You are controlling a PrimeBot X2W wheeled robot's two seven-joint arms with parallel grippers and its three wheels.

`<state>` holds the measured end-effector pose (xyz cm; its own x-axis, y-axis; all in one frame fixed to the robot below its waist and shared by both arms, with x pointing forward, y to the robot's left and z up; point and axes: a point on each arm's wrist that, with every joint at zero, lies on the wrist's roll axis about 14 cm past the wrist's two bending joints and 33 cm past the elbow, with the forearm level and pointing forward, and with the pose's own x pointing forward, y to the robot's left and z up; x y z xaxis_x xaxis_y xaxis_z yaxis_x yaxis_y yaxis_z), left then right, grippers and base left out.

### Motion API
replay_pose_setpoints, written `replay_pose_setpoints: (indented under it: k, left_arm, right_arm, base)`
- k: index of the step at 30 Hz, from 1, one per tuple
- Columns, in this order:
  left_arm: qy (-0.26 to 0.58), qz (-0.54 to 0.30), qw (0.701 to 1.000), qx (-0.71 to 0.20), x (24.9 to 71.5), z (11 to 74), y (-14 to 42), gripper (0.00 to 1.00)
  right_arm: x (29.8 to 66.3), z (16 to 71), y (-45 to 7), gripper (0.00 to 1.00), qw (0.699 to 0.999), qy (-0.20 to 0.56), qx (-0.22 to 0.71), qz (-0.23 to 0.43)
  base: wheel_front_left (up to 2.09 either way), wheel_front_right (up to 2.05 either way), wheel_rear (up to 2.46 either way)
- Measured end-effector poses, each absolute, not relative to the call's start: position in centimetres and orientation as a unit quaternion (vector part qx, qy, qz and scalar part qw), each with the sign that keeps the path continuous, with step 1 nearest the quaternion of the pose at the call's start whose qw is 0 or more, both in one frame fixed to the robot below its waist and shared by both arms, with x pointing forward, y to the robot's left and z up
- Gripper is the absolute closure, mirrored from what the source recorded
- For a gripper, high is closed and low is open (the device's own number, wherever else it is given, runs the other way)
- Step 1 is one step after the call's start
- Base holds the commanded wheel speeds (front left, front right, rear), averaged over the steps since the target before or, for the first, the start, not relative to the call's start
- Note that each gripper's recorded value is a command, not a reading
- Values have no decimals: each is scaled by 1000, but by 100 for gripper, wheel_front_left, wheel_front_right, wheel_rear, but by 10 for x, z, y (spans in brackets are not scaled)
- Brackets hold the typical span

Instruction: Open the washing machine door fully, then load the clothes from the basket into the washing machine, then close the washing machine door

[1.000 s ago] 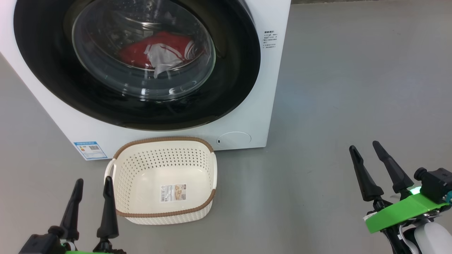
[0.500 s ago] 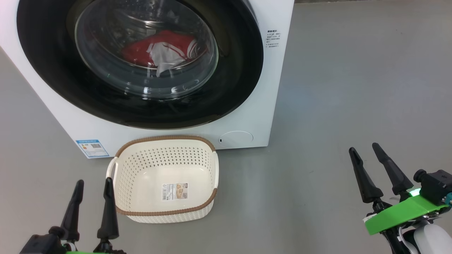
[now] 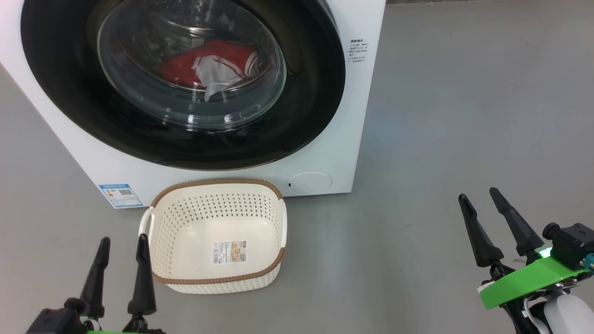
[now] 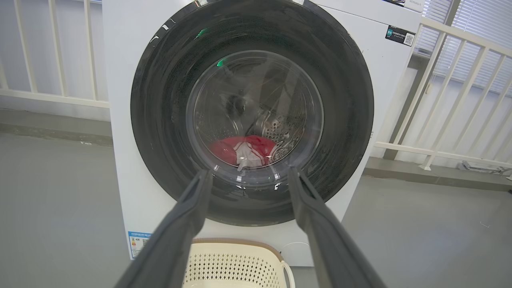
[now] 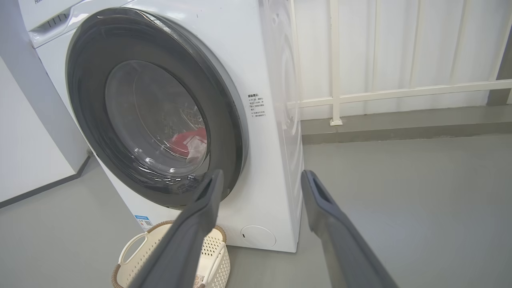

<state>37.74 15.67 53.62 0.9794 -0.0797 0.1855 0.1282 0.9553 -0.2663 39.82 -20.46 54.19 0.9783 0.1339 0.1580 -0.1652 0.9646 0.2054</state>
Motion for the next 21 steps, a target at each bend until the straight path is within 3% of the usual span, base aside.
replay_pose_setpoints:
  k: [9,10,16,21]
  left_arm:
    - [-85,-52,984,-146,377,535,157,0]
    - [-81,-51,984,-147,377,533,156,100]
    - [-32,-44,986,-159,368,502,152,100]
    - [-26,-38,982,-185,367,500,154,100]
  right_arm:
    - [399,543,-205,0,988,-73,110,75]
    - [398,540,-204,100,989,-69,112,74]
    - [386,502,-196,100,988,-15,137,63]
    - [386,502,-198,100,986,-11,156,57]
  base:
    - [0,0,0]
    - [0,0,0]
    - [0,0,0]
    - [0,0,0]
